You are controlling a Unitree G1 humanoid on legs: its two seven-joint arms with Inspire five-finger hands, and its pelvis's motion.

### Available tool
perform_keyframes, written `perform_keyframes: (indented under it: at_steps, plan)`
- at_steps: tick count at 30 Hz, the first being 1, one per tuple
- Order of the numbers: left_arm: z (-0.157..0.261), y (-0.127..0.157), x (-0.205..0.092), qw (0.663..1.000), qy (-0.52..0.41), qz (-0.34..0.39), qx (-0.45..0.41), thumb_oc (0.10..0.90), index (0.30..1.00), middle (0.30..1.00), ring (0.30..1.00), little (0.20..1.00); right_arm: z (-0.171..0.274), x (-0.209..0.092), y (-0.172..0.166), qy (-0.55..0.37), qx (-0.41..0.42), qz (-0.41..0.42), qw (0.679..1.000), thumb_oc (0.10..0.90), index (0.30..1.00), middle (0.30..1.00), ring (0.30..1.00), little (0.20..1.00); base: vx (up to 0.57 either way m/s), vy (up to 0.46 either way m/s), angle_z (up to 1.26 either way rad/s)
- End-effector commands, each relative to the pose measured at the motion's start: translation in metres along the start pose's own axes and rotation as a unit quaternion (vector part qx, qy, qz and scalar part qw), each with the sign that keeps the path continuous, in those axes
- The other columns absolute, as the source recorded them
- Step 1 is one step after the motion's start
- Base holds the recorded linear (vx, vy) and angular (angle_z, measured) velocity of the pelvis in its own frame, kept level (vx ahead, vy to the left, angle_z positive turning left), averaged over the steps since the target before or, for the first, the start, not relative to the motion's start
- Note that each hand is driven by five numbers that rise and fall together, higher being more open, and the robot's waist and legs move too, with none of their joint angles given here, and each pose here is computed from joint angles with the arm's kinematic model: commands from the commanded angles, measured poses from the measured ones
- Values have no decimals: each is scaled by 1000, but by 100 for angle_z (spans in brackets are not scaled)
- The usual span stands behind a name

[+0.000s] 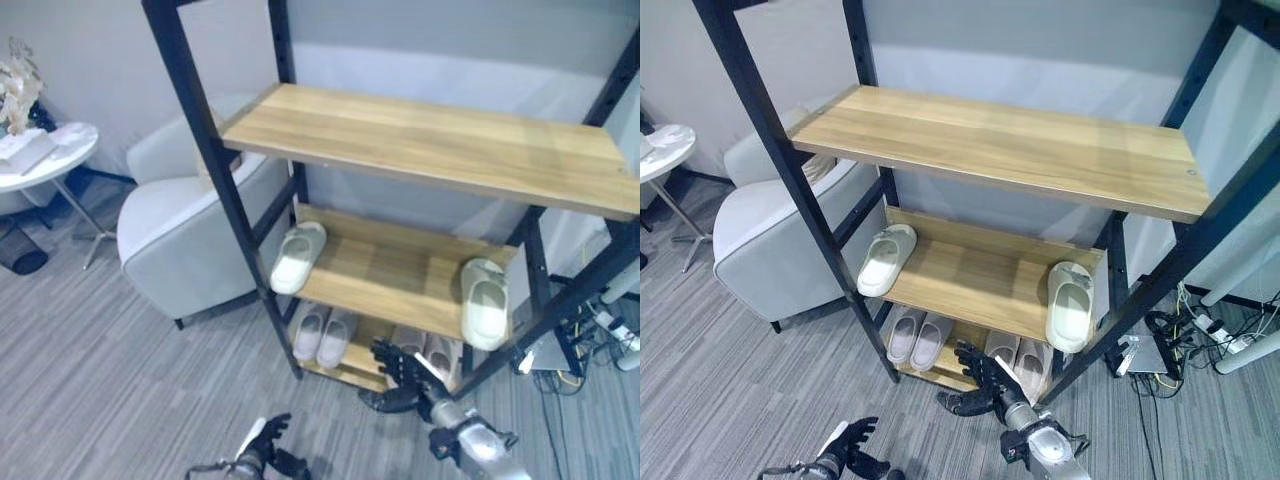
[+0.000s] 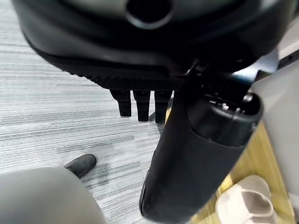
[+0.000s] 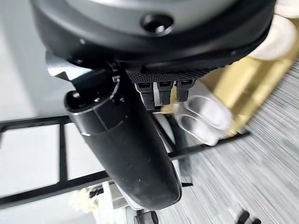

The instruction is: Arrange the slippers neatly on the shoe rack.

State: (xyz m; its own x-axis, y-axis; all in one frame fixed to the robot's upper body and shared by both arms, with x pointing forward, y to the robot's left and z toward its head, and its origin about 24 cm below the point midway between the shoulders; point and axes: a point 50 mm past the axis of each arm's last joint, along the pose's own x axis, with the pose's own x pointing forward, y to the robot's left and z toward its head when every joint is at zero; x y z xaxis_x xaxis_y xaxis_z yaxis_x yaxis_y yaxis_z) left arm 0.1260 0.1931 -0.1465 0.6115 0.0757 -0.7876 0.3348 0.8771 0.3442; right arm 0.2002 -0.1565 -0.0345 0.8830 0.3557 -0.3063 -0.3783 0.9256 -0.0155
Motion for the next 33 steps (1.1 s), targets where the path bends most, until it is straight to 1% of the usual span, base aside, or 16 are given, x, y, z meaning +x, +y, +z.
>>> perform_keyframes:
  at_steps: [1,7,9,14,16,17,18,19,20,23,25,26,27,29,30,33]
  plan:
    - [4,-11,4,999,0,-12,34,800,900,900,900,900,68,13,-3,-166,-63,-4,984,800,900,900,900,900,36,20,-1]
    - [-5,-18,2,999,22,-23,43,800,900,900,900,900,102,18,-11,-224,-124,-26,966,800,900,900,900,900,8,13,1]
    - [-9,-18,1,998,29,-24,47,800,900,900,900,900,130,20,-21,-267,-194,-54,942,800,900,900,900,900,15,48,1]
    - [-9,-17,1,998,29,-25,51,800,900,900,900,900,165,22,-39,-304,-315,-115,892,800,900,900,900,900,10,46,5]
    - [-9,-16,1,998,27,-26,54,800,900,900,900,900,178,26,-50,-302,-373,-141,866,800,900,900,900,900,35,60,8]
    - [-10,-15,1,997,29,-28,61,800,900,900,900,900,188,31,-59,-295,-416,-162,845,800,900,900,900,900,10,49,9]
    - [-9,-14,2,997,28,-27,61,800,900,900,900,900,188,32,-59,-296,-417,-163,844,800,900,900,900,900,53,40,7]
    - [-10,-13,2,997,32,-27,63,800,900,900,900,900,194,35,-69,-282,-458,-186,822,800,900,900,900,900,-33,34,2]
    - [-9,-13,2,997,31,-27,63,800,900,900,900,900,195,35,-69,-283,-459,-186,821,800,900,900,900,900,46,29,0]
    - [-8,-11,3,997,29,-26,69,800,900,900,900,900,207,40,-86,-257,-528,-220,779,800,900,900,900,900,18,24,1]
    - [-7,-10,4,997,29,-26,70,800,900,900,900,900,210,43,-92,-244,-550,-231,765,800,900,900,900,900,6,18,1]
    - [-7,-10,4,997,28,-26,70,800,900,900,900,900,210,43,-92,-244,-550,-231,764,800,900,900,900,900,0,0,0]
    - [-7,-9,4,997,29,-25,71,800,900,900,900,900,213,47,-101,-222,-576,-240,749,800,900,900,900,900,0,0,0]
    - [-7,-8,5,997,30,-25,69,800,900,900,900,900,215,52,-107,-200,-605,-242,732,800,900,900,900,900,0,0,0]
    - [-7,-8,5,997,30,-25,69,800,900,900,900,900,215,52,-107,-201,-605,-242,732,800,900,900,900,900,0,0,0]
    - [-8,-7,5,997,32,-26,67,800,900,900,900,900,219,57,-121,-156,-650,-244,703,800,900,900,900,900,29,6,1]
